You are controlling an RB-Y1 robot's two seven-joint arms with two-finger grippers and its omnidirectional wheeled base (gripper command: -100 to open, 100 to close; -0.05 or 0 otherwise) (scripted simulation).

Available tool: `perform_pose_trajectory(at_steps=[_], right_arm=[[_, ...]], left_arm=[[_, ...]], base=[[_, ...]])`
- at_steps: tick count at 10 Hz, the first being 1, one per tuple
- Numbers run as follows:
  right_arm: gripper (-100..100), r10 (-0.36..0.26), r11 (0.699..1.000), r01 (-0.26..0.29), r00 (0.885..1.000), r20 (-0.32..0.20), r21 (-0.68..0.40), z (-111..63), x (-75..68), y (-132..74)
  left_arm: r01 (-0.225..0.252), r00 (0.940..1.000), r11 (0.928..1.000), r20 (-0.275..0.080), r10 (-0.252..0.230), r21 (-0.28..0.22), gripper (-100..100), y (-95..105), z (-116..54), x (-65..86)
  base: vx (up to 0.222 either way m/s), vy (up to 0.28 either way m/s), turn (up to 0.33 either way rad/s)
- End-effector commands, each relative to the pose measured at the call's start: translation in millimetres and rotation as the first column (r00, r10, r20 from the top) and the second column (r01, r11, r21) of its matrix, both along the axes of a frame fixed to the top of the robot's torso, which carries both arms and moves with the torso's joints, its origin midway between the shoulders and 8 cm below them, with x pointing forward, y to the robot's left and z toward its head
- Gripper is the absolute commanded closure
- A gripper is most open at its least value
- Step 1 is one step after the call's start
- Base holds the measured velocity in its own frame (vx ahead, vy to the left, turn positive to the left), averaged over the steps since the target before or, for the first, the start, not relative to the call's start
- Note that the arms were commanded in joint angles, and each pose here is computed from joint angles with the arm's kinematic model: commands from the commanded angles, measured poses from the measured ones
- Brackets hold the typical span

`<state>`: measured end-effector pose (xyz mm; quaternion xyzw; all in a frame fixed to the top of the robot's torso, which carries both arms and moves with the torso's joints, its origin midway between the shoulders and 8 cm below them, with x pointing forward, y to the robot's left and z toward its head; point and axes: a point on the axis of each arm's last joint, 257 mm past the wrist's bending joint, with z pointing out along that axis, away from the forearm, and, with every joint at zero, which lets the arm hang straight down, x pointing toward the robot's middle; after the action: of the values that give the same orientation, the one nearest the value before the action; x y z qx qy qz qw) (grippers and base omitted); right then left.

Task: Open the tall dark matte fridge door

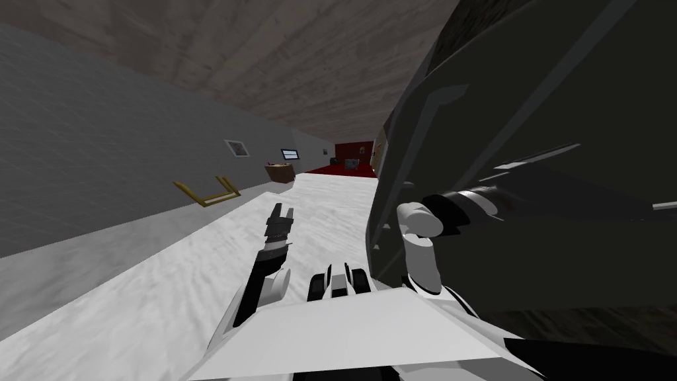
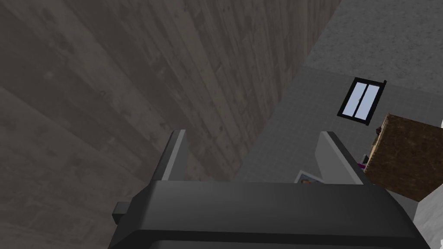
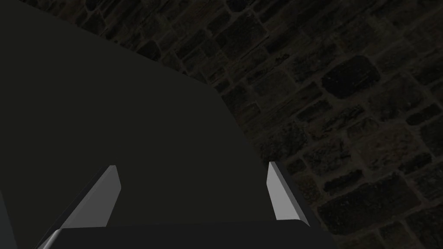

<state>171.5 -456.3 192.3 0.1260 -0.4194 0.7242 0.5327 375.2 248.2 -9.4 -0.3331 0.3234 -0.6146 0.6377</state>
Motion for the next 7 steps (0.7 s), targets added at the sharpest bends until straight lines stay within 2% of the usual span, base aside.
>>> perform_pose_trajectory(at_steps=[1, 2, 7], right_arm=[[-100, 0.023, 0.997, -0.025, 0.999, 0.026, 0.07, -7.1, 3.1, -11.7], [-100, 0.031, 0.992, -0.036, 0.998, 0.047, 0.122, -12.5, 3.7, -18.9], [-100, 0.071, 0.969, -0.088, 0.994, 0.083, 0.231, -26.1, 12.2, -33.2]], left_arm=[[0.0, 1.0, 1.0, 0.0, 0.0, 0.0, 0, -0.1, 0.1, 0.0], [0.0, 1.0, 1.0, 0.0, 0.0, 0.0, 0, 0.0, 0.0, 0.0], [0.0, 1.0, 1.0, 0.0, 0.0, 0.0, 0, 0.0, 0.0, 0.0]], base=[[-0.027, -0.026, 0.189], [-0.026, -0.019, 0.36], [-0.031, -0.019, 0.219]])
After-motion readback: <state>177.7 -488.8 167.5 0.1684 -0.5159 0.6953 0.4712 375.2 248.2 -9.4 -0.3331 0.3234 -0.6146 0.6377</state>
